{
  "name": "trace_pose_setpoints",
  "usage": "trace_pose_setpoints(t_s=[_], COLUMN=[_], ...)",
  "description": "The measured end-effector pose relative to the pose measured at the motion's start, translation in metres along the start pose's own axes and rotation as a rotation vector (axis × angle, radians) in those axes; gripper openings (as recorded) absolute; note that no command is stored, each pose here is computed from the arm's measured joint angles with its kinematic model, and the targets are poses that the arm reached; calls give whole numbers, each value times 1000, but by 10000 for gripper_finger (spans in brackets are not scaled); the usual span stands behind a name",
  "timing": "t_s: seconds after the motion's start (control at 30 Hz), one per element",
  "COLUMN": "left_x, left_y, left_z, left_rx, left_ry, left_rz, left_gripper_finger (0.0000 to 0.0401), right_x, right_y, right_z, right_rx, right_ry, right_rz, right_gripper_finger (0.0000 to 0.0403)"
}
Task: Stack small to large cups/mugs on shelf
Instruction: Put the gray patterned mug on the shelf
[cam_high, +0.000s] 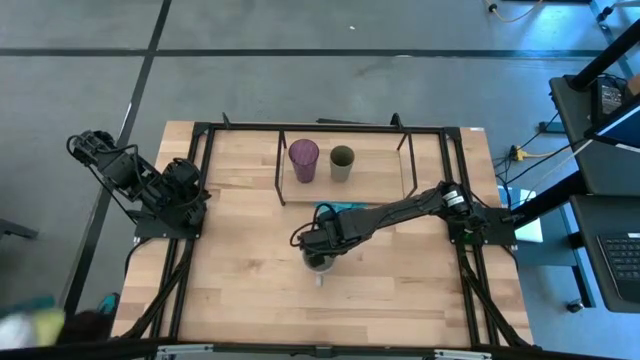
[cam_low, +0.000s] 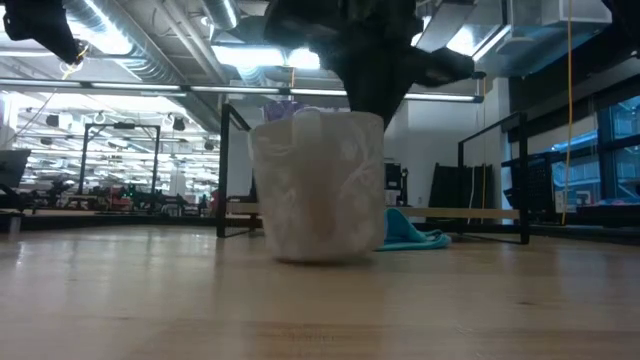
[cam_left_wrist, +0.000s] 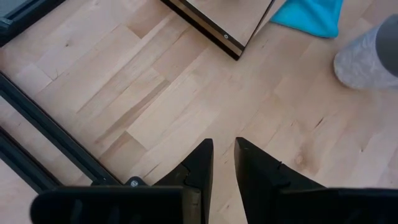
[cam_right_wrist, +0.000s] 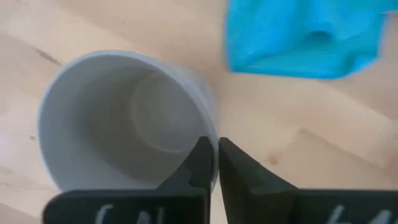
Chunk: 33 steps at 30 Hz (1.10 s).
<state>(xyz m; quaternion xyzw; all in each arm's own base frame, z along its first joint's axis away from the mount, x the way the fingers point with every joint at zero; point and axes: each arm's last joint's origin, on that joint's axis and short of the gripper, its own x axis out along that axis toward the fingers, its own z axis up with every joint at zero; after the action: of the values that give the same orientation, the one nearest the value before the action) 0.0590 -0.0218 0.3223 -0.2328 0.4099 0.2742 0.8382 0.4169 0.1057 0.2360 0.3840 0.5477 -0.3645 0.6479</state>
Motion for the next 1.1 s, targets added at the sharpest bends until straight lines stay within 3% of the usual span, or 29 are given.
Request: trace_pose_setpoints(t_s=[0.27, 0.57, 0.83, 1.1], left_x=[0, 0, 19, 29], left_y=[0, 0, 3, 2], left_z=[0, 0, -14, -20], left_rx=[0, 3, 32, -9], left_ry=[0, 0, 65, 69], left_rz=[0, 1, 56, 14], left_gripper_finger=[59, 60, 60, 60], right_x=[-39, -67, -111, -115], right_y=[-14, -21, -53, -106], right_z=[3, 4, 3, -5], right_rx=[27, 67, 133, 214], right_ry=[-36, -66, -144, -132], right_rz=[-144, -96, -21, -86], right_gripper_finger=[16, 15, 15, 15])
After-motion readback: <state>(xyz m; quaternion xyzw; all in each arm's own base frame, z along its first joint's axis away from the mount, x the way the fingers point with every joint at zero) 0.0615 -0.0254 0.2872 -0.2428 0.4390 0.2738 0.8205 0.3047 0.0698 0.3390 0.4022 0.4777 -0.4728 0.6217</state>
